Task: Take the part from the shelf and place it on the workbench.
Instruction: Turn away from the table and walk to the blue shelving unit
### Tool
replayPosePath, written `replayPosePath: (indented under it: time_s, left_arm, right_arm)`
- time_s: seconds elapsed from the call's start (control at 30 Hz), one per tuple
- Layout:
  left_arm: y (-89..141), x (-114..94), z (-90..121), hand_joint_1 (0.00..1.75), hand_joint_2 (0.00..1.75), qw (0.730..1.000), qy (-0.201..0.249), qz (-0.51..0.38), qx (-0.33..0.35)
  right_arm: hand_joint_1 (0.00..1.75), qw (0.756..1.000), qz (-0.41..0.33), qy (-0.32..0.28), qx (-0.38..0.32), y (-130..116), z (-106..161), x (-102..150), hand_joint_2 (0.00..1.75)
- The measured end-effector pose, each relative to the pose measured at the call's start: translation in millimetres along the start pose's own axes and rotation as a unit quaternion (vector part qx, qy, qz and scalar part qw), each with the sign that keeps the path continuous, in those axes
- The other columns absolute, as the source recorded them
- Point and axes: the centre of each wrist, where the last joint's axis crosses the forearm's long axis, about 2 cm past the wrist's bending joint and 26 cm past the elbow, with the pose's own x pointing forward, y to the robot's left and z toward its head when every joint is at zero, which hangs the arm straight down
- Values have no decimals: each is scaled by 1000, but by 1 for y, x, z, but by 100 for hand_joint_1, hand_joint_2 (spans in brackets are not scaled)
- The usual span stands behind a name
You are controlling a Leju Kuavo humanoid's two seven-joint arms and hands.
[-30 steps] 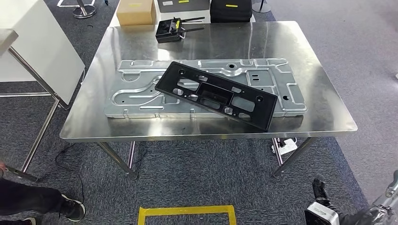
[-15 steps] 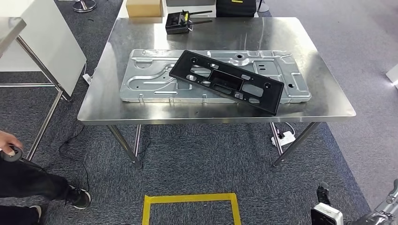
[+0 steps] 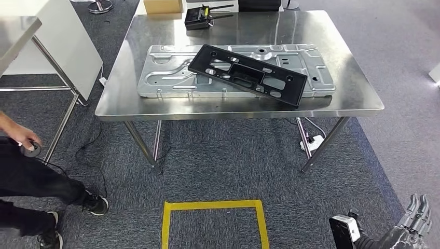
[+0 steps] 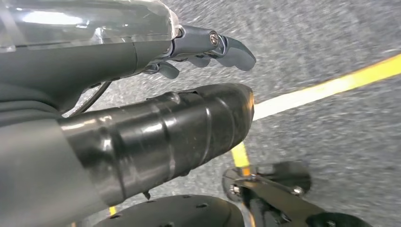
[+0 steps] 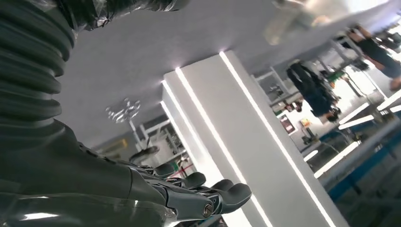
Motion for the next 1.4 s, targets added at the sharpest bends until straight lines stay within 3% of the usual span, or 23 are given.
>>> replayPosePath:
  time_s: [0.2, 0.33, 0.5, 0.67, 0.87, 1.17, 1.4]
  left_arm:
    - [0, 2, -1, 0, 0, 1000, 1, -4, -3]
    - [1, 2, -1, 0, 0, 1000, 3, -8, -5]
    - [0, 1, 0, 0, 0, 1000, 2, -13, -7]
    - [-1, 2, -1, 0, 0, 1000, -4, -14, -13]
    - [0, 2, -1, 0, 0, 1000, -8, -16, -14]
    - [1, 1, -1, 0, 0, 1000, -7, -17, -12]
    - [1, 2, -1, 0, 0, 1000, -10, -17, -13]
  right_arm:
    - [0, 985, 127, 32, 109, 16, 26, -60, 175]
    - [0, 956, 187, 122, 190, 19, 60, -94, 175]
    - [0, 901, 223, 259, 268, 23, 104, -115, 175]
    - [0, 850, 225, 359, 314, 29, 137, -120, 175]
    - [0, 812, 206, 416, 354, 37, 164, -111, 175]
    - [0, 799, 186, 433, 374, 41, 177, -102, 175]
    - [0, 816, 156, 425, 360, 41, 176, -103, 175]
